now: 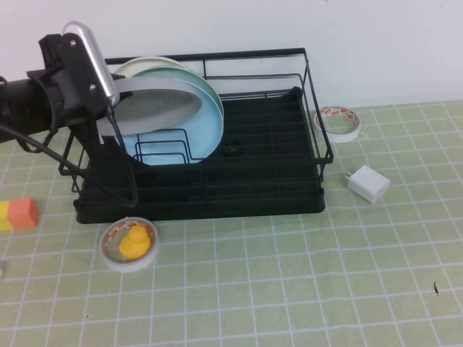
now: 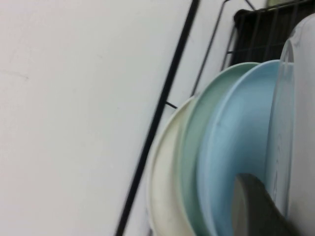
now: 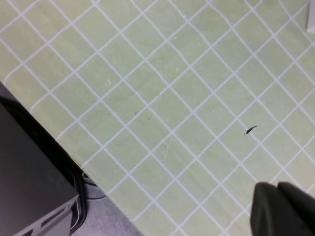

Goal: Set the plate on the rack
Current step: Place the plate on the rack

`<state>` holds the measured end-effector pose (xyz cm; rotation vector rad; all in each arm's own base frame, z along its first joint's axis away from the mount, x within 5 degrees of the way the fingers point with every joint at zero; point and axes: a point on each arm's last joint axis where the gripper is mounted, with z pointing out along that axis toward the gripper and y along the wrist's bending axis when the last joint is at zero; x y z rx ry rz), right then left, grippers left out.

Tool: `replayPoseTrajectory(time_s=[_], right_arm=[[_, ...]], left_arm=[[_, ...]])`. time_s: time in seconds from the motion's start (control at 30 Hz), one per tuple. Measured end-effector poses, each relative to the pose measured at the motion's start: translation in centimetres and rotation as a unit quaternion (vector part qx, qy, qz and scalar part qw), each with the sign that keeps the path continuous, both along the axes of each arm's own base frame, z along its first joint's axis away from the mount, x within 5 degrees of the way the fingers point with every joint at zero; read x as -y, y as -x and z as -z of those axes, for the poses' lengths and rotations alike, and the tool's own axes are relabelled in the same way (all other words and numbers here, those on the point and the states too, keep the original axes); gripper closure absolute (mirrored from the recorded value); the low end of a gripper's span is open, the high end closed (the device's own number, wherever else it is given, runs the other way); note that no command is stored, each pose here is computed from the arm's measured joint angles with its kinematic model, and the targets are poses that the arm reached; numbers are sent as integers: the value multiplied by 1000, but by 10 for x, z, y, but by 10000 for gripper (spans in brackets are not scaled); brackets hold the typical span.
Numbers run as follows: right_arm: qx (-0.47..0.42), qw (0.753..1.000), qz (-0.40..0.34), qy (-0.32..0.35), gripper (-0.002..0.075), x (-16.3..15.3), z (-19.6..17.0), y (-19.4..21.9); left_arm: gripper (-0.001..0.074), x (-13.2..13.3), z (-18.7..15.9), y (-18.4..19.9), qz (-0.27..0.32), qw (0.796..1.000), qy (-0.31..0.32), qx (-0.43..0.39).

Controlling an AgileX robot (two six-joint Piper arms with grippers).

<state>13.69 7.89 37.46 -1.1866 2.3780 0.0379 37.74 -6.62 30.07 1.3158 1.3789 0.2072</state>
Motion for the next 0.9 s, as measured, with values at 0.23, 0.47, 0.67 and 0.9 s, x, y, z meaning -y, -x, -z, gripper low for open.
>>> replayPoseTrajectory(time_s=[0.23,0.47,0.67,0.9], right_arm=[[0,1000,6,-1,724,0,0,0],[2,1000,8,3,724,1,0,-1],[4,1000,9,7,724,2,0,-1],[4,1000,11,7,724,2,0,-1]], left_arm=[[615,2,13,-11,16,999,-20,28],[615,4,15,-11,27,999,-17,30],[617,5,11,-10,32,999,-15,36],[617,6,-6,-1,18,999,46,16]])
